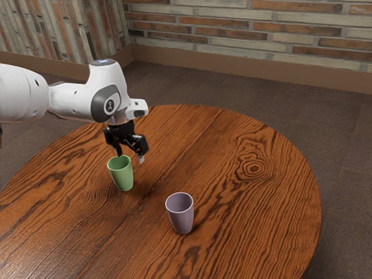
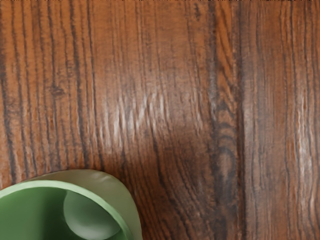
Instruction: Place the left cup onto the right cup
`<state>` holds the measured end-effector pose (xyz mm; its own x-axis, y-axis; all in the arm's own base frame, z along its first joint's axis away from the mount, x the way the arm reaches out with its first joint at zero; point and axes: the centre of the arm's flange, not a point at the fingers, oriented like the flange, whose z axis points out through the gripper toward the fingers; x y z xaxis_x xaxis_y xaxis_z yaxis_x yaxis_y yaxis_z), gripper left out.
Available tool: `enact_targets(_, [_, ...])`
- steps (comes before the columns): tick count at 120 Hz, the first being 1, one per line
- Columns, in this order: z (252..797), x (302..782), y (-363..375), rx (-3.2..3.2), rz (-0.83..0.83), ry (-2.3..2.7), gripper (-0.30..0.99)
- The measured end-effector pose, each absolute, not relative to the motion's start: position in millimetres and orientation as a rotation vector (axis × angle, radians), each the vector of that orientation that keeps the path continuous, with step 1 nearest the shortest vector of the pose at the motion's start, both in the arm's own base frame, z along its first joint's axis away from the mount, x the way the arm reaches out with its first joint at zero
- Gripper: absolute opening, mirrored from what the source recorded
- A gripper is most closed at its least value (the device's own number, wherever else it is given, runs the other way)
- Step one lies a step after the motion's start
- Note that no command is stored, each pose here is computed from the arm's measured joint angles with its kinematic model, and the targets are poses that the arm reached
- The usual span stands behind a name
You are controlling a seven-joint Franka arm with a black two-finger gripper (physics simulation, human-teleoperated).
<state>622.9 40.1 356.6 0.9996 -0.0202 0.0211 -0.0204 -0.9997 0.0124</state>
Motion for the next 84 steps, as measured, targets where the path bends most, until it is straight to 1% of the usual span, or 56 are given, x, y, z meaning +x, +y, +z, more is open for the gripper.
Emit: enact_targets(84, [337.0, 628.8, 35.8, 3.135, 0.002, -0.013, 0.68])
